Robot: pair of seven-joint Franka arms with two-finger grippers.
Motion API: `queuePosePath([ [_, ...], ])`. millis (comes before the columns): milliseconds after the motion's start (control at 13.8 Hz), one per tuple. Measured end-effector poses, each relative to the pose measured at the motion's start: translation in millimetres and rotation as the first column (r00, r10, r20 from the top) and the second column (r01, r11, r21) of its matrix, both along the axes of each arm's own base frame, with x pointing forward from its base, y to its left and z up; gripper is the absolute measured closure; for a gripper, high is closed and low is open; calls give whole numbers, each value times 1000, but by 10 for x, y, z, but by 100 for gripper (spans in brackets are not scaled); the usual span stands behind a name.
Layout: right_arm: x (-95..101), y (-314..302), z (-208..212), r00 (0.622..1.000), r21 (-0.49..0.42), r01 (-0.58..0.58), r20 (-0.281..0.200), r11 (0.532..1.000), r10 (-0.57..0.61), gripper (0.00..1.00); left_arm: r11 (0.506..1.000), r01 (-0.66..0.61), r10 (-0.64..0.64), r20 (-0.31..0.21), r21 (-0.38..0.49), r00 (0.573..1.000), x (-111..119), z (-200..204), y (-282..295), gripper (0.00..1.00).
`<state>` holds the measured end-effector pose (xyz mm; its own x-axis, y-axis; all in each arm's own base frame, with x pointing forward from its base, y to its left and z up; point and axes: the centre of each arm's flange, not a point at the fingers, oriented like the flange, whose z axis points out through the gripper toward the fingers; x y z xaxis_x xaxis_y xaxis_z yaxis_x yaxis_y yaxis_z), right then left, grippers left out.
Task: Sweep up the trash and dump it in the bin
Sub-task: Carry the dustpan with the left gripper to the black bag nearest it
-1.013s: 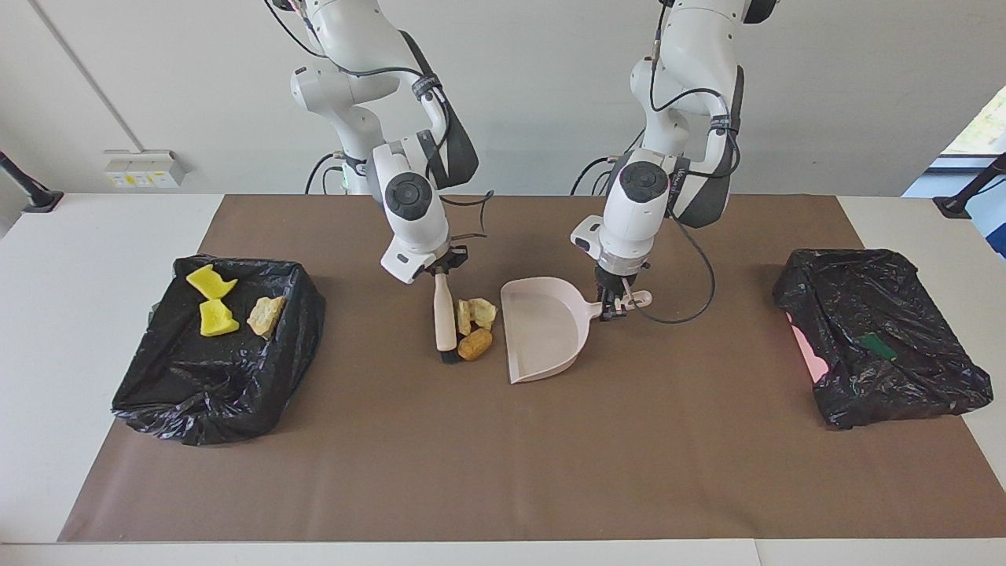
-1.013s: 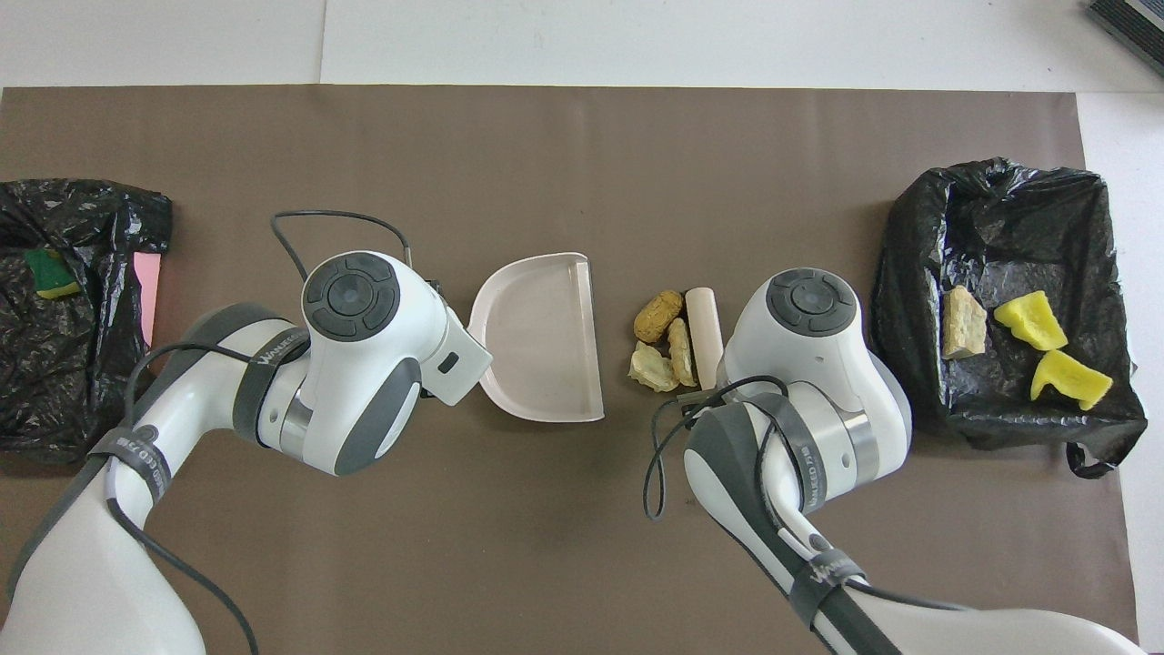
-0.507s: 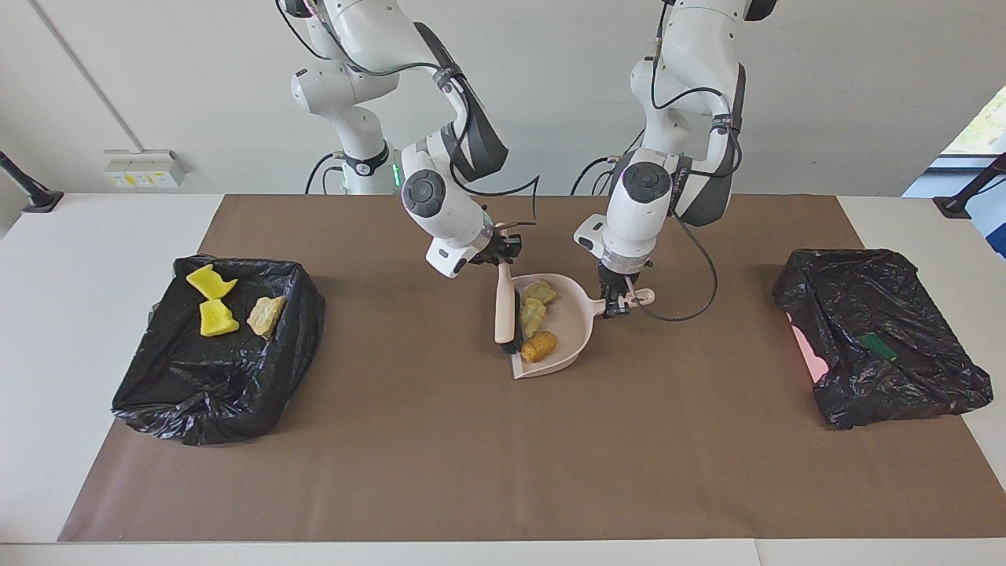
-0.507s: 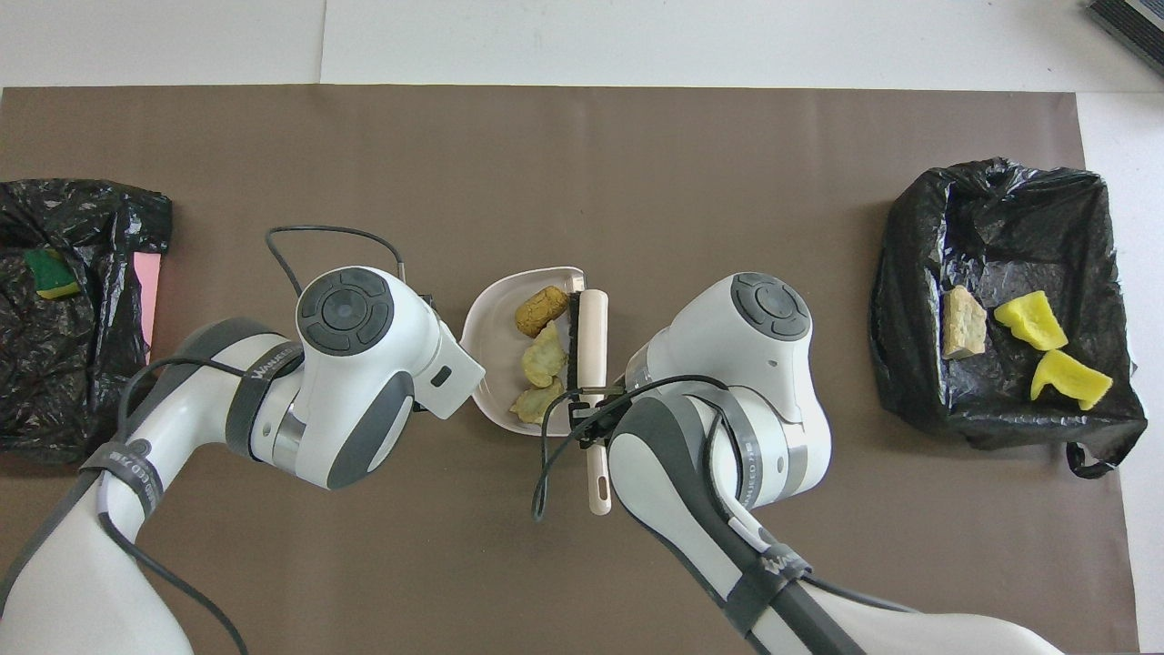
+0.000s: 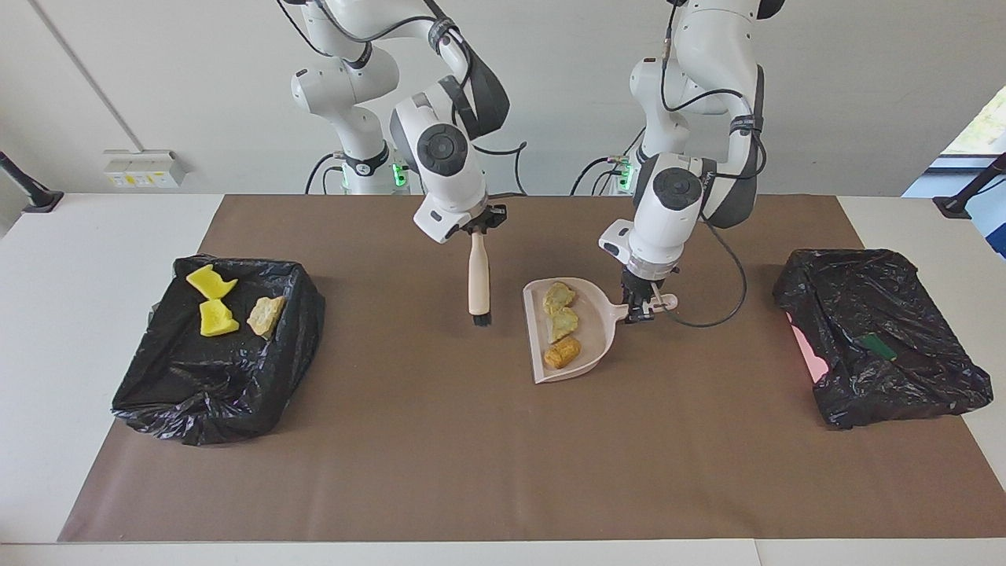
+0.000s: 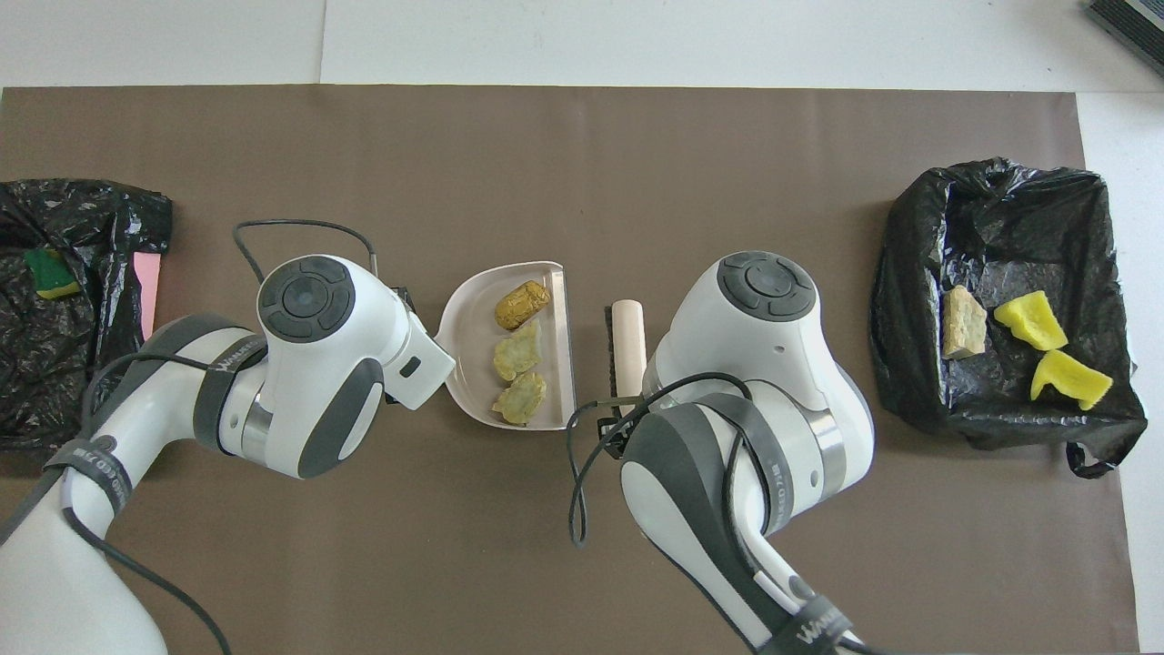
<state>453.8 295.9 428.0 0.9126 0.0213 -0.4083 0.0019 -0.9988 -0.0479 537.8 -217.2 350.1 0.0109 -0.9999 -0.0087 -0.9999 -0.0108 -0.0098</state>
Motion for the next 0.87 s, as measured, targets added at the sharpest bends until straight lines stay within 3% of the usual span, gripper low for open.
queuePosePath([
  [145, -346, 139, 30, 1000, -41, -12, -1, 999, 12, 74, 1000, -14, 14, 7, -2, 1000, 140, 56, 337, 67],
  [290, -697, 250, -151, 999, -45, -14, 38, 999, 16, 74, 999, -39, 39, 12, -1, 999, 286, 233, 811, 67],
  [434, -999, 229, -358, 999, -42, -21, 38, 999, 23, 74, 998, -65, 65, 21, -1, 998, 401, 506, 1360, 67],
  [579, -1190, 292, -507, 998, -34, 0, 65, 999, 3, 74, 995, -100, 100, 13, -13, 995, 440, 807, 1877, 67],
  [724, -1285, 353, -627, 996, -18, 34, 78, 999, -33, 74, 988, -153, 153, -7, -21, 988, 424, 1092, 2440, 67],
  [869, -1358, 393, -716, 995, -10, 51, 80, 999, -50, 74, 983, -182, 183, 7, -35, 983, 394, 1334, 3044, 67],
])
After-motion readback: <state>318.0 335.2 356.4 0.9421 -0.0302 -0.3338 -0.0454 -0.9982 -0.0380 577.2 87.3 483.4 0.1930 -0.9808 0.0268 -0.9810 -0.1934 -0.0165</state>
